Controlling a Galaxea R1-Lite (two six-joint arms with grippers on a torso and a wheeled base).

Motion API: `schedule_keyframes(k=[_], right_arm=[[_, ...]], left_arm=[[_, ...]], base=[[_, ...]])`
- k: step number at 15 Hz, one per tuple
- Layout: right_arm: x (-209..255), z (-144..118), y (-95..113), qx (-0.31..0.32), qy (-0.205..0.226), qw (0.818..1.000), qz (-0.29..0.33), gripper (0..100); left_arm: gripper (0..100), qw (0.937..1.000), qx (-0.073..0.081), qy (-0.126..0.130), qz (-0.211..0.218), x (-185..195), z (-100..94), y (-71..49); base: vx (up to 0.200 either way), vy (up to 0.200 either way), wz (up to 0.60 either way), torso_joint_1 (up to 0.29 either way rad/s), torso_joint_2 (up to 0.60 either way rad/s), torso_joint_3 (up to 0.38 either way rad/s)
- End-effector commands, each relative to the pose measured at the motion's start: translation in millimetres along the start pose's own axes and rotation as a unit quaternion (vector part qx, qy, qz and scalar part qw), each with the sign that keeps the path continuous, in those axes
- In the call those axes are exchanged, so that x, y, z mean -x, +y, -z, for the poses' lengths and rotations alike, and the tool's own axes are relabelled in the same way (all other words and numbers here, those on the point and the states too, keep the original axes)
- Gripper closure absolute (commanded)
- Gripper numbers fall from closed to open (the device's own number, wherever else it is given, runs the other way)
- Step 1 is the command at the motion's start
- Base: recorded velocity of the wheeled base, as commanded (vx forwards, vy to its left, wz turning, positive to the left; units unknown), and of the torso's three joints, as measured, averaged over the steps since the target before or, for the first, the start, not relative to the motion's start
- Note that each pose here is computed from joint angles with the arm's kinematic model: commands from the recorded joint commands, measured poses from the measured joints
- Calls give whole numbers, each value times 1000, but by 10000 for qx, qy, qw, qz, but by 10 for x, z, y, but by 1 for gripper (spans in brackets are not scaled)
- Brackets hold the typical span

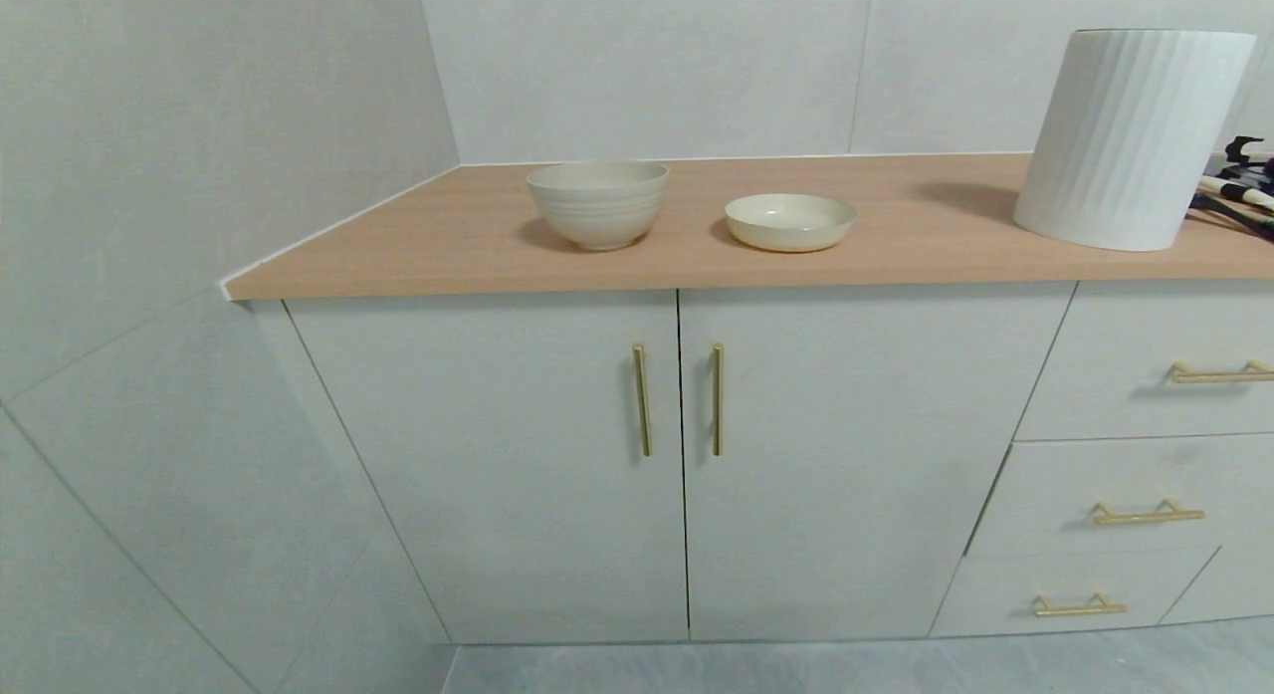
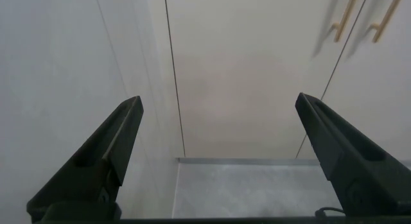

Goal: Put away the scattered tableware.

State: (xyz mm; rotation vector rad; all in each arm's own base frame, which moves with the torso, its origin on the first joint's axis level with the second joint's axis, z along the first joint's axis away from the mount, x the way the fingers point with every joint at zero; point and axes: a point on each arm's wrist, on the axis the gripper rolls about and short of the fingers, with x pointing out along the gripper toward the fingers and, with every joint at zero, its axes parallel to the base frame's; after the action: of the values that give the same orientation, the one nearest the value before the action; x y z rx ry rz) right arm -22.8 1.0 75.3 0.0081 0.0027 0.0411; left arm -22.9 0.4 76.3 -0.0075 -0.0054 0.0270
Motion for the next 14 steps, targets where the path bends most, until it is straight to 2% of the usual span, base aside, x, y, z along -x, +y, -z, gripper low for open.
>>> schedule_keyframes(k=[1,9,14], right_arm=[[-1,0,0,2,3,10000,-2,0],[-1,0,0,2,3,10000,-2,0],[-1,0,0,10,3,10000,-2,0]], left_arm=[[0,10000,1,4,-3,0,1,0],[0,10000,1,4,-3,0,1,0],[0,10000,1,4,-3,0,1,0]], base=[[0,0,0,-32,193,119],[0,0,0,-5,20,11],[-200,0,0,4,7,3]])
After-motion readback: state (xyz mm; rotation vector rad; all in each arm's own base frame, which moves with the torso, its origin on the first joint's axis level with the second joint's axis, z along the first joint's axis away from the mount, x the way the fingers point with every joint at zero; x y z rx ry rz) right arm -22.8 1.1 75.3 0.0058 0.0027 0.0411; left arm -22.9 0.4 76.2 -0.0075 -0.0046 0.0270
